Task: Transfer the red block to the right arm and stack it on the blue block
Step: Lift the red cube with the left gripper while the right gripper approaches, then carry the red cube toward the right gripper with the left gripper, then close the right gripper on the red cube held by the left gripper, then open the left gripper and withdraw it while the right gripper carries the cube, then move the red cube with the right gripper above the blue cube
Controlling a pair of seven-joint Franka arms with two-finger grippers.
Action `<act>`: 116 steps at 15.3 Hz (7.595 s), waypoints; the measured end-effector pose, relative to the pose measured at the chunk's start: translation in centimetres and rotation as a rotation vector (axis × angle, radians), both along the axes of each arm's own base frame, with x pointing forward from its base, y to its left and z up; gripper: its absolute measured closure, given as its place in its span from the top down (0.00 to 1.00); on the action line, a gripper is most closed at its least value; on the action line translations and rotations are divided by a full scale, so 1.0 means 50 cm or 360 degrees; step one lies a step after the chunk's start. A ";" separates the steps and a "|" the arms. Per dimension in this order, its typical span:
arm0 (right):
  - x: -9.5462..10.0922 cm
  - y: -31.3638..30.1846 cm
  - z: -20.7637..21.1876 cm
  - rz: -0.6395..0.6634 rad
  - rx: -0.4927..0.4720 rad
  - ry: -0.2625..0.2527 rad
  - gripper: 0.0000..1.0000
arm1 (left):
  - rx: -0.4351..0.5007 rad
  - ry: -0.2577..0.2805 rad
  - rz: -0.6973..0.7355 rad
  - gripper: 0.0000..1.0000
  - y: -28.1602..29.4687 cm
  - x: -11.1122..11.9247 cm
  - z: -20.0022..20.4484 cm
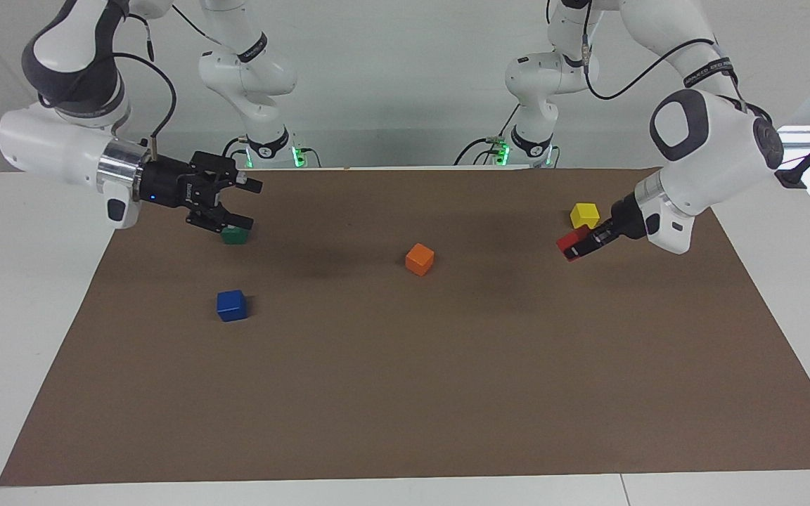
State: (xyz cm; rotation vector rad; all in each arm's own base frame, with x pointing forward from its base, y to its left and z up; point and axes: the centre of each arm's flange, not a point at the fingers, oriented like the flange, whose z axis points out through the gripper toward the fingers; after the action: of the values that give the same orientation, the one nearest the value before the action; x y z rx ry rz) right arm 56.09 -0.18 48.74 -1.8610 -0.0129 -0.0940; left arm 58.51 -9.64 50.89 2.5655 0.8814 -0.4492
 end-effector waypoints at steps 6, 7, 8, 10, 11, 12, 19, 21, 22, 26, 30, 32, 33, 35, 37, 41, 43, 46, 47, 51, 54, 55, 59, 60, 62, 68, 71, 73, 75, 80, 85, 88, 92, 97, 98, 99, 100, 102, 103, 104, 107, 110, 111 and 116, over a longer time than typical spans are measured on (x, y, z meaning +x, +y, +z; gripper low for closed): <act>-0.028 0.020 -0.226 0.0181 0.0585 0.0047 1.00 | -0.0390 0.0363 0.0372 0.55 -0.224 -0.081 0.107; -0.031 0.022 -0.250 0.0205 0.0667 0.0055 1.00 | -0.0485 0.0415 0.0419 0.55 -0.248 -0.090 0.101; -0.032 0.026 -0.263 0.0226 0.0753 0.0062 1.00 | -0.0567 0.0441 0.0473 0.55 -0.270 -0.098 0.088; -0.035 0.034 -0.268 0.0261 0.0904 0.0059 1.00 | -0.0663 0.0447 0.0582 0.55 -0.319 -0.121 0.052; -0.034 0.037 -0.269 0.0267 0.0953 0.0043 1.00 | -0.0702 0.0446 0.0630 0.55 -0.343 -0.135 0.038; -0.033 0.040 -0.271 0.0267 0.0976 0.0033 1.00 | -0.0745 0.0456 0.0670 0.55 -0.364 -0.148 0.030; -0.024 0.103 -0.268 0.0294 0.1059 0.0022 1.00 | -0.0988 0.0557 0.0885 0.55 -0.461 -0.199 0.011; -0.024 0.121 -0.272 0.0304 0.1073 0.0032 1.00 | -0.1043 0.0625 0.1029 0.55 -0.486 -0.213 0.004; -0.023 0.129 -0.273 0.0309 0.1079 0.0035 1.00 | -0.1060 0.0676 0.1137 0.55 -0.492 -0.216 0.000; -0.023 0.164 -0.282 0.0326 0.1070 0.0057 1.00 | -0.1077 0.0682 0.1416 0.55 -0.528 -0.239 -0.017; -0.028 0.205 -0.298 0.0320 0.1062 0.0092 1.00 | -0.1022 0.0677 0.1422 0.55 -0.593 -0.283 -0.045; -0.031 0.225 -0.305 0.0311 0.1061 0.0093 1.00 | -0.1007 0.0690 0.1405 0.55 -0.607 -0.292 -0.054; -0.033 0.231 -0.310 0.0307 0.1051 0.0093 1.00 | -0.0999 0.0696 0.1397 0.55 -0.613 -0.297 -0.058; -0.037 0.242 -0.315 0.0303 0.1050 0.0096 1.00 | -0.0989 0.0700 0.1386 0.55 -0.623 -0.304 -0.064; -0.041 0.258 -0.320 0.0293 0.1070 0.0103 1.00 | -0.0986 0.0700 0.1380 0.55 -0.628 -0.309 -0.064; -0.044 0.286 -0.325 0.0271 0.1080 0.0090 1.00 | -0.0982 0.0694 0.1389 0.55 -0.628 -0.308 -0.067; -0.044 0.292 -0.325 0.0271 0.1083 0.0090 1.00 | -0.0981 0.0695 0.1391 0.55 -0.628 -0.308 -0.068; -0.044 0.292 -0.325 0.0271 0.1083 0.0089 1.00 | -0.0981 0.0695 0.1391 0.55 -0.628 -0.308 -0.068; -0.044 0.292 -0.324 0.0271 0.1083 0.0087 1.00 | -0.0981 0.0695 0.1390 0.55 -0.628 -0.308 -0.068; -0.043 0.289 -0.318 0.0270 0.1083 0.0071 1.00 | -0.0980 0.0695 0.1385 0.55 -0.630 -0.310 -0.068; -0.043 0.289 -0.304 0.0276 0.1084 0.0051 1.00 | -0.0981 0.0686 0.1376 0.55 -0.631 -0.311 -0.068; -0.043 0.289 -0.300 0.0278 0.1083 0.0046 1.00 | -0.0981 0.0685 0.1375 0.55 -0.631 -0.311 -0.068; -0.043 0.289 -0.297 0.0280 0.1083 0.0041 1.00 | -0.0980 0.0684 0.1374 0.55 -0.631 -0.310 -0.069; -0.043 0.289 -0.297 0.0280 0.1083 0.0041 1.00 | -0.0980 0.0683 0.1373 0.55 -0.631 -0.310 -0.070; -0.043 0.289 -0.297 0.0280 0.1083 0.0041 0.91 | -0.0979 0.0683 0.1373 0.55 -0.631 -0.310 -0.070; -0.042 0.285 -0.294 0.0275 0.1097 0.0044 0.55 | -0.0978 0.0672 0.1364 0.55 -0.630 -0.309 -0.073; -0.042 0.285 -0.295 0.0274 0.1098 0.0045 0.55 | -0.0977 0.0672 0.1364 0.55 -0.631 -0.309 -0.074; -0.042 0.284 -0.295 0.0273 0.1098 0.0045 0.55 | -0.0977 0.0673 0.1364 0.55 -0.631 -0.309 -0.074; -0.042 0.284 -0.295 0.0273 0.1098 0.0045 0.55 | -0.0978 0.0673 0.1363 0.55 -0.632 -0.308 -0.074; -0.039 0.277 -0.298 0.0251 0.1081 0.0042 0.55 | -0.0981 0.0671 0.1364 0.74 -0.631 -0.307 -0.072; -0.037 0.268 -0.298 0.0238 0.1080 0.0037 0.55 | -0.0992 0.0682 0.1368 1.00 -0.613 -0.287 -0.070; -0.034 0.267 -0.300 0.0222 0.1065 0.0035 0.55 | -0.0996 0.0713 0.1331 1.00 -0.569 -0.247 -0.070; -0.035 0.268 -0.301 0.0223 0.1065 0.0038 0.55 | -0.1007 0.0643 0.1264 1.00 -0.451 -0.163 -0.073; -0.021 0.260 -0.290 0.0144 0.0964 0.0052 0.55 | -0.0806 0.0460 0.1088 1.00 -0.285 -0.096 -0.109; -0.012 0.254 -0.277 0.0097 0.0904 0.0083 0.55 | -0.0772 0.0420 0.1042 1.00 -0.248 -0.088 -0.121; -0.002 0.247 -0.256 0.0043 0.0832 0.0138 0.55 | -0.0727 0.0371 0.0995 1.00 -0.208 -0.079 -0.133; 0.010 0.238 -0.226 -0.0024 0.0736 0.0199 0.55 | -0.0661 0.0312 0.0945 1.00 -0.169 -0.072 -0.142; 0.033 0.221 -0.133 -0.0170 0.0464 0.0319 0.55 | -0.0515 0.0213 0.0849 1.00 -0.102 -0.062 -0.155; 0.038 0.216 -0.078 -0.0223 0.0317 0.0364 0.55 | -0.0451 0.0174 0.0800 1.00 -0.073 -0.059 -0.159; 0.040 0.211 -0.024 -0.0267 0.0174 0.0399 0.55 | -0.0394 0.0139 0.0743 1.00 -0.042 -0.056 -0.161; 0.042 0.179 0.068 -0.0356 -0.0300 0.0462 0.55 | -0.0252 0.0054 0.0547 1.00 0.078 -0.046 -0.147; 0.053 0.140 0.103 -0.0426 -0.0847 0.0451 0.55 | -0.0006 -0.0084 0.0172 1.00 0.162 -0.040 -0.125; 0.055 0.129 0.107 -0.0438 -0.1007 0.0426 0.55 | 0.0095 -0.0134 0.0024 1.00 0.172 -0.039 -0.122; 0.051 0.072 0.114 -0.0358 -0.1700 0.0261 0.55 | 0.0387 -0.0248 -0.0530 1.00 0.198 -0.045 -0.100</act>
State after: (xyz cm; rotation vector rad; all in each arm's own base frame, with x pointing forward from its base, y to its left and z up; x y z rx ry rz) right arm 58.64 3.43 54.42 -2.9283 0.3162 -0.0979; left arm 56.27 0.23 45.88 2.9377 0.4793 -0.2389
